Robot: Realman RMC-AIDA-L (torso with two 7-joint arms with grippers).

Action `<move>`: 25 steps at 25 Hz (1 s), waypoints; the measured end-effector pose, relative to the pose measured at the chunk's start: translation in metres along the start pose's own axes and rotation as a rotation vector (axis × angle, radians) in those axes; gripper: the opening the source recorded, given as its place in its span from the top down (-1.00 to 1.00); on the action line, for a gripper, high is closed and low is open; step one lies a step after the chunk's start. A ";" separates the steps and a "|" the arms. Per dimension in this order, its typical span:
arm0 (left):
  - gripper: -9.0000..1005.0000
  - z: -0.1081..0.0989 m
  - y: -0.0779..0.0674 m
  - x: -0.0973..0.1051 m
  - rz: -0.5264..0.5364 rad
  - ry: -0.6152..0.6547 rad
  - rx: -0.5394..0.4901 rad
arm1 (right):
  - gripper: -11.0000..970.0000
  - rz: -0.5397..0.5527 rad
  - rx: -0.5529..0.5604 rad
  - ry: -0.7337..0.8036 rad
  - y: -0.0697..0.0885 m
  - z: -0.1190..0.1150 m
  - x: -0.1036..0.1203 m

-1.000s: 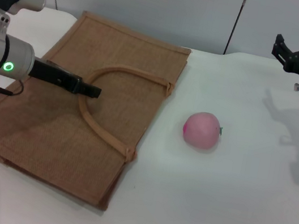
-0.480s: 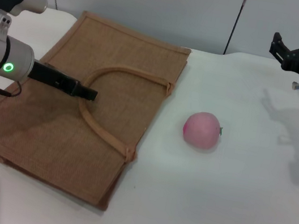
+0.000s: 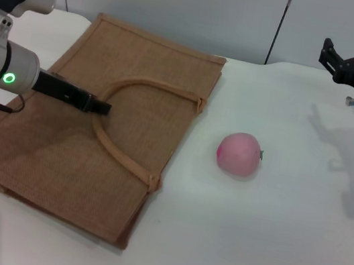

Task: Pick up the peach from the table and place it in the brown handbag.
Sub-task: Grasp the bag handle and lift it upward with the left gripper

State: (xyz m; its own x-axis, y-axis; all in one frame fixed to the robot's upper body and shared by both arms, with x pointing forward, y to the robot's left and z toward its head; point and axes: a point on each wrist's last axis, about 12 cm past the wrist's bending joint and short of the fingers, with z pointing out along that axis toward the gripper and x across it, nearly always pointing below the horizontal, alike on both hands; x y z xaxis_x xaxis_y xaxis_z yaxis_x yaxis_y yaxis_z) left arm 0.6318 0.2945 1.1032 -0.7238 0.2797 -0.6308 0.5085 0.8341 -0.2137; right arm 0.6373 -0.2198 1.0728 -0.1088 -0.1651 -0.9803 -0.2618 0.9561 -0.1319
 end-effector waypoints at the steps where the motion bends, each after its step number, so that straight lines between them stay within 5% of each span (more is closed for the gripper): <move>1: -0.16 0.000 0.000 0.000 0.001 0.001 0.000 | -0.85 0.000 0.000 0.000 0.000 0.000 0.000; 5: 0.21 0.000 -0.001 0.000 0.007 0.004 0.000 | -0.85 0.000 -0.001 -0.001 0.000 0.000 0.000; 25: 0.58 0.002 -0.003 0.001 0.010 0.015 0.011 | -0.85 0.000 -0.002 -0.001 0.001 0.000 0.000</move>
State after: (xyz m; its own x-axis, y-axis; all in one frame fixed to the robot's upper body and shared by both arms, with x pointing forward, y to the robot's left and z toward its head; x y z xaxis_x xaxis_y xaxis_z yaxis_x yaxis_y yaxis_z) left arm 0.6304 0.2910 1.1020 -0.7254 0.2954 -0.6217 0.5211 0.8258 -0.2156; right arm 0.6372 -0.2192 1.0730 -0.1079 -0.1652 -0.9804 -0.2637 0.9555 -0.1319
